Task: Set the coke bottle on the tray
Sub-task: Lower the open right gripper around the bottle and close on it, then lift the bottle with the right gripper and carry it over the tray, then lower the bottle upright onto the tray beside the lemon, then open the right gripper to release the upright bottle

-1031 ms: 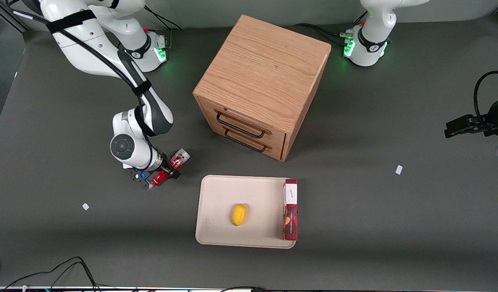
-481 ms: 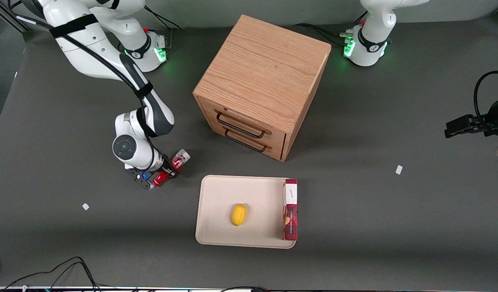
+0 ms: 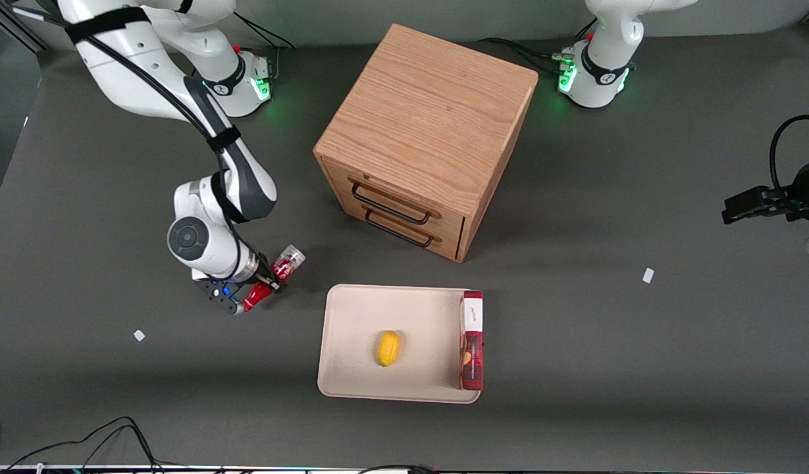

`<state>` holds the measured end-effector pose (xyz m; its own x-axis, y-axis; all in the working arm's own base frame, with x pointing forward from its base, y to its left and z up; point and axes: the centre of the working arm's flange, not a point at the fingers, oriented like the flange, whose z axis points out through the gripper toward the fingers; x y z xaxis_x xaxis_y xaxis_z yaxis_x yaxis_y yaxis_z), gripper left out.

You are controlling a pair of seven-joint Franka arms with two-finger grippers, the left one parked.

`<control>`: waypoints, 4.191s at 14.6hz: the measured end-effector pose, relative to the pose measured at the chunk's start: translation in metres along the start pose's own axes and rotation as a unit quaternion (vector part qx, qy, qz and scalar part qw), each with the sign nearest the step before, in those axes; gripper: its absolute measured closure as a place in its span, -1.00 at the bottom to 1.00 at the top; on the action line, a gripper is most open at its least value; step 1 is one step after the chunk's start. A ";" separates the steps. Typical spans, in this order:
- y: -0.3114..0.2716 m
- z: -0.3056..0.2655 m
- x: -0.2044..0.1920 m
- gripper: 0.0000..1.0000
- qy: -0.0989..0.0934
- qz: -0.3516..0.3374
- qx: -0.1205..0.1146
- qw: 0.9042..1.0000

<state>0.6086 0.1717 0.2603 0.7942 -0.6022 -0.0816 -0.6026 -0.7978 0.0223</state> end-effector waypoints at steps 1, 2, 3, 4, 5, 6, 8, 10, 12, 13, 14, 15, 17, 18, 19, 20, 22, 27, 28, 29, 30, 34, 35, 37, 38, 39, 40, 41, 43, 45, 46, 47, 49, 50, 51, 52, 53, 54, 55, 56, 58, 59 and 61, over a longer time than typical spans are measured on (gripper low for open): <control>-0.004 -0.026 0.004 -0.10 -0.004 -0.017 -0.004 1.000; -0.007 -0.051 0.008 -0.10 -0.008 -0.041 -0.007 0.999; -0.011 -0.078 0.012 -0.10 -0.012 -0.074 -0.010 0.997; -0.015 -0.105 0.016 -0.10 -0.012 -0.113 -0.012 0.993; -0.017 -0.127 0.020 -0.10 -0.008 -0.151 -0.015 0.988; -0.020 -0.146 0.024 -0.10 -0.002 -0.180 -0.019 0.983; -0.029 -0.168 0.030 -0.10 0.007 -0.208 -0.022 0.978; -0.052 -0.170 0.031 -0.10 0.014 -0.232 -0.011 0.973; -0.087 -0.161 0.021 -0.10 0.015 -0.272 0.005 0.962; -0.106 -0.154 0.016 -0.10 0.019 -0.298 0.014 0.954; -0.121 -0.147 0.012 -0.10 0.026 -0.327 0.021 0.944; -0.134 -0.137 0.010 -0.10 0.034 -0.351 0.027 0.935; -0.154 -0.109 0.006 -0.10 0.047 -0.378 0.037 0.924; -0.163 -0.093 0.007 -0.10 0.059 -0.383 0.046 0.921; -0.170 -0.078 0.009 -0.10 0.073 -0.384 0.056 0.919; -0.175 -0.064 0.012 -0.10 0.084 -0.384 0.066 0.917; -0.181 -0.040 0.018 -0.10 0.097 -0.381 0.077 0.916; -0.186 0.016 0.022 -0.10 0.096 -0.349 0.085 0.928; -0.188 0.027 0.020 -0.10 0.098 -0.342 0.089 0.930; -0.191 0.036 0.018 -0.10 0.102 -0.338 0.094 0.931; -0.194 0.043 0.015 -0.10 0.104 -0.336 0.097 0.931; -0.196 0.051 0.012 -0.10 0.106 -0.334 0.101 0.931; -0.196 0.051 0.013 -0.10 0.106 -0.333 0.101 0.931; -0.196 0.052 0.013 -0.10 0.106 -0.332 0.101 0.932; -0.196 0.052 0.013 -0.11 0.107 -0.332 0.102 0.932; -0.197 0.055 0.013 -0.20 0.111 -0.331 0.105 0.931; -0.197 0.059 0.014 -0.37 0.115 -0.331 0.109 0.930; -0.197 0.064 0.015 -0.37 0.118 -0.330 0.112 0.930; -0.196 0.071 0.016 -0.59 0.119 -0.329 0.113 0.930; -0.197 0.070 0.016 -0.97 0.121 -0.329 0.114 0.929; -0.197 0.070 0.015 -1.00 0.121 -0.329 0.115 0.929; -0.197 0.069 0.016 -1.00 0.122 -0.329 0.116 0.929; -0.198 0.065 0.016 -1.00 0.125 -0.329 0.118 0.929; -0.199 0.062 0.016 -1.00 0.127 -0.329 0.119 0.928; -0.199 0.058 0.017 -1.00 0.129 -0.329 0.121 0.928; -0.199 0.053 0.019 -1.00 0.131 -0.328 0.122 0.928; -0.195 0.047 0.023 -1.00 0.133 -0.325 0.121 0.928; -0.188 0.041 0.028 -1.00 0.132 -0.321 0.119 0.930; -0.179 0.033 0.034 -1.00 0.131 -0.316 0.115 0.932; -0.168 0.023 0.037 -1.00 0.129 -0.312 0.111 0.935; -0.143 0.002 0.037 -1.00 0.120 -0.306 0.098 0.939; -0.128 -0.004 0.035 -1.00 0.112 -0.303 0.089 0.942; -0.094 -0.015 0.032 -1.00 0.101 -0.299 0.072 0.946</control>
<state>0.6921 0.2272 0.2706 0.9867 -0.0489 0.1552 -0.0327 -0.9939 -0.1057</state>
